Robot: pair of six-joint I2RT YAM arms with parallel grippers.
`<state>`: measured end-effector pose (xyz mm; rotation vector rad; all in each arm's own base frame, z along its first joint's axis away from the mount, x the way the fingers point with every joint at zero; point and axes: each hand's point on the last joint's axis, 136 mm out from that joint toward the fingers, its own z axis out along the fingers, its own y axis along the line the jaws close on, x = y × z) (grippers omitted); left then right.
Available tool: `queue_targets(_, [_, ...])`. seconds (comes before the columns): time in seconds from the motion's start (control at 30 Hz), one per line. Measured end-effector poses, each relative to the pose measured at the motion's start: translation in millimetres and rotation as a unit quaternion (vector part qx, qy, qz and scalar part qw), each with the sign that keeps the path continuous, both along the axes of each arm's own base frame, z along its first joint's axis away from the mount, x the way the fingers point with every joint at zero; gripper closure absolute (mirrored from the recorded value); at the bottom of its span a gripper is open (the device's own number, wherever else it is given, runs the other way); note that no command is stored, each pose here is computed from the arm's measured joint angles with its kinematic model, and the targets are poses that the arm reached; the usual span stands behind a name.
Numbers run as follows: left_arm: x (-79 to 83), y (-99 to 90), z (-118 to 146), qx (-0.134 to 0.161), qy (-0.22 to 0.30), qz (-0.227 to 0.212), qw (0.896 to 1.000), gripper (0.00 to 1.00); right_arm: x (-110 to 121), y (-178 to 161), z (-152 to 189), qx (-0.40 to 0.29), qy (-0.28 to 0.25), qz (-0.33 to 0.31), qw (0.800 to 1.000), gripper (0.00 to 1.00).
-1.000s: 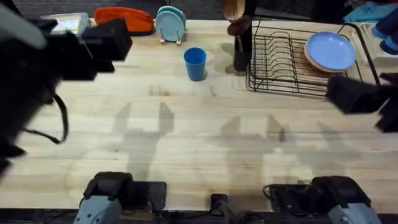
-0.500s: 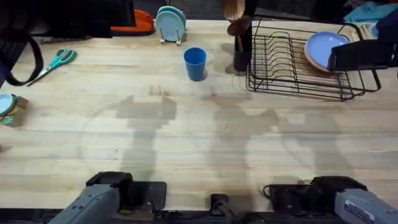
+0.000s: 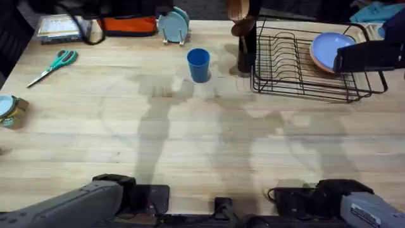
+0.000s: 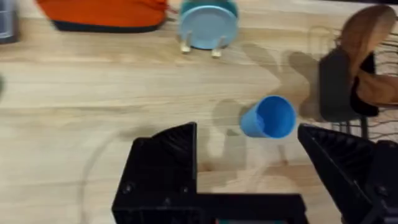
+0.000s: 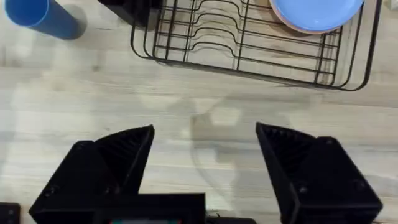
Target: Pick up the cup on the table and put them onto the rack.
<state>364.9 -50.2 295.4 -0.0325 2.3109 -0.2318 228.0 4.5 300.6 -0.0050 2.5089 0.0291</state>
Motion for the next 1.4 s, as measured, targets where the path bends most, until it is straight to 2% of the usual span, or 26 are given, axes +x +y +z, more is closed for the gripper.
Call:
queue_targets(0.2, [11.6, -31.3, -24, -0.021, 0.034, -0.015, 0.999, 0.008, 0, 0, 0, 0.0, 0.0, 0.0, 1.0, 0.009])
queue_targets(0.33, [17.8, -41.7, -45, -0.034, 0.067, -0.007, 0.997, 0.006, 0, 0, 0, 0.0, 0.0, 0.0, 1.0, 0.009])
queue_targets(0.5, [22.5, -52.4, -66, -0.036, 0.098, -0.008, 0.995, 0.007, 0, 0, 0, 0.0, 0.0, 0.0, 1.0, 0.009])
queue_targets(1.2, [39.2, -57.0, -132, -0.022, 0.176, -0.001, 0.984, 0.006, 0, 0, 0, 0.0, 0.0, 0.0, 1.0, 0.009])
queue_targets(1.23, [40.4, -56.7, -140, -0.018, 0.185, 0.001, 0.983, 0.004, 0, 0, 0, 0.0, 0.0, 0.0, 1.0, 0.009])
queue_targets(1.4, [42.4, -52.2, -148, -0.005, 0.191, 0.01, 0.981, 0.006, 0, 0, 0, 0.0, 0.0, 0.0, 1.0, 0.009])
